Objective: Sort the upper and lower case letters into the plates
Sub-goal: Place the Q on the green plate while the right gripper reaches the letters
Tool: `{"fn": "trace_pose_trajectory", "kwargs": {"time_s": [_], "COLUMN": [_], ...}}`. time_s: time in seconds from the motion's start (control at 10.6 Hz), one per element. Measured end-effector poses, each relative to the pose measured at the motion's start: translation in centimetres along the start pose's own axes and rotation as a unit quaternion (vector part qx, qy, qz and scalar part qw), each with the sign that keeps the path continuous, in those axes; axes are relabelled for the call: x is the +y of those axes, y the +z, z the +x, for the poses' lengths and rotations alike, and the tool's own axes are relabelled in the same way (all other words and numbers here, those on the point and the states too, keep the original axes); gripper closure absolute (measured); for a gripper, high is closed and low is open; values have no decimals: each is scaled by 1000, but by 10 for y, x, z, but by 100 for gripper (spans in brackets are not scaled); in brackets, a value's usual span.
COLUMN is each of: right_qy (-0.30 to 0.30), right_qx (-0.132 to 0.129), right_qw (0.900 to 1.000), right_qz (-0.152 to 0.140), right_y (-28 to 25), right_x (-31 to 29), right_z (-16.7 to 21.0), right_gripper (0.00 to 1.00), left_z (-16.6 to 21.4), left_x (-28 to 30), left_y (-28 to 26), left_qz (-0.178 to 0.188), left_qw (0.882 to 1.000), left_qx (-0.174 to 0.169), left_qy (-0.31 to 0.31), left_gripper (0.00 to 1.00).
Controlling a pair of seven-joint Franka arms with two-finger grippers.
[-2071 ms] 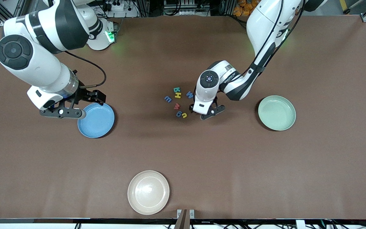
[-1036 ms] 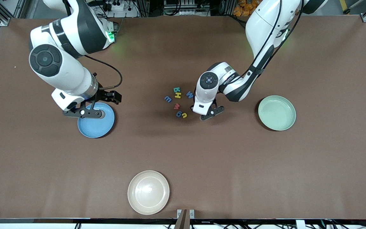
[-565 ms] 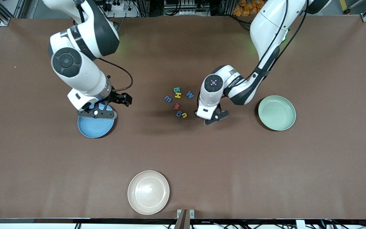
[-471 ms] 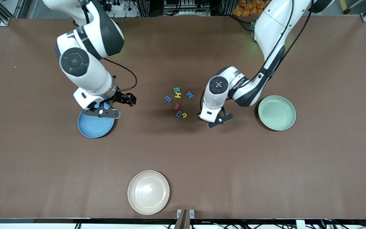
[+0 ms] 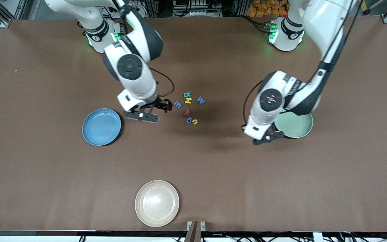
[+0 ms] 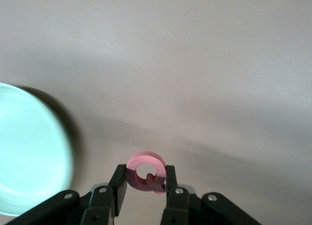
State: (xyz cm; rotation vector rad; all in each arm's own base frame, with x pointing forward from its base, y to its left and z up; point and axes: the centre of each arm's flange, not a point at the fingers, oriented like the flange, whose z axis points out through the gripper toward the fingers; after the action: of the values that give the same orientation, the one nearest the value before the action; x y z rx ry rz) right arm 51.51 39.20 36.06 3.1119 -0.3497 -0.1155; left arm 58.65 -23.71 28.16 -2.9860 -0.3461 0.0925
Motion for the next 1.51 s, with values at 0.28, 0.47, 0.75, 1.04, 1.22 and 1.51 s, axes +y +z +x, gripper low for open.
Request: {"fn": "trace_pose_trajectory", "kwargs": {"time_s": [0.28,0.47,0.75,1.04,1.22,1.51], "right_qy": [42,72,87,78,65,59], "right_qx": [1,1,8,11,16,15], "right_qw": [999,997,996,997,998,998], "right_qz": [-3,-3,9,14,21,20], "right_y": [56,90,123,138,152,165], "right_x": [-41,-53,-59,-73,-86,-90], "right_z": [-31,-37,-33,-37,-51,-58], "right_gripper": [0,0,0,0,0,0], "left_z": [31,31,28,28,29,26], "left_x": [-81,-115,-157,-192,-197,-175], "left_y": [22,47,77,94,95,83], "left_qz": [24,31,35,28,25,15], "left_qw": [998,996,992,989,989,989], "left_qx": [-48,-78,-114,-136,-136,-127], "left_qy": [26,30,32,48,56,72], "left_gripper": [64,64,64,64,57,14]}}
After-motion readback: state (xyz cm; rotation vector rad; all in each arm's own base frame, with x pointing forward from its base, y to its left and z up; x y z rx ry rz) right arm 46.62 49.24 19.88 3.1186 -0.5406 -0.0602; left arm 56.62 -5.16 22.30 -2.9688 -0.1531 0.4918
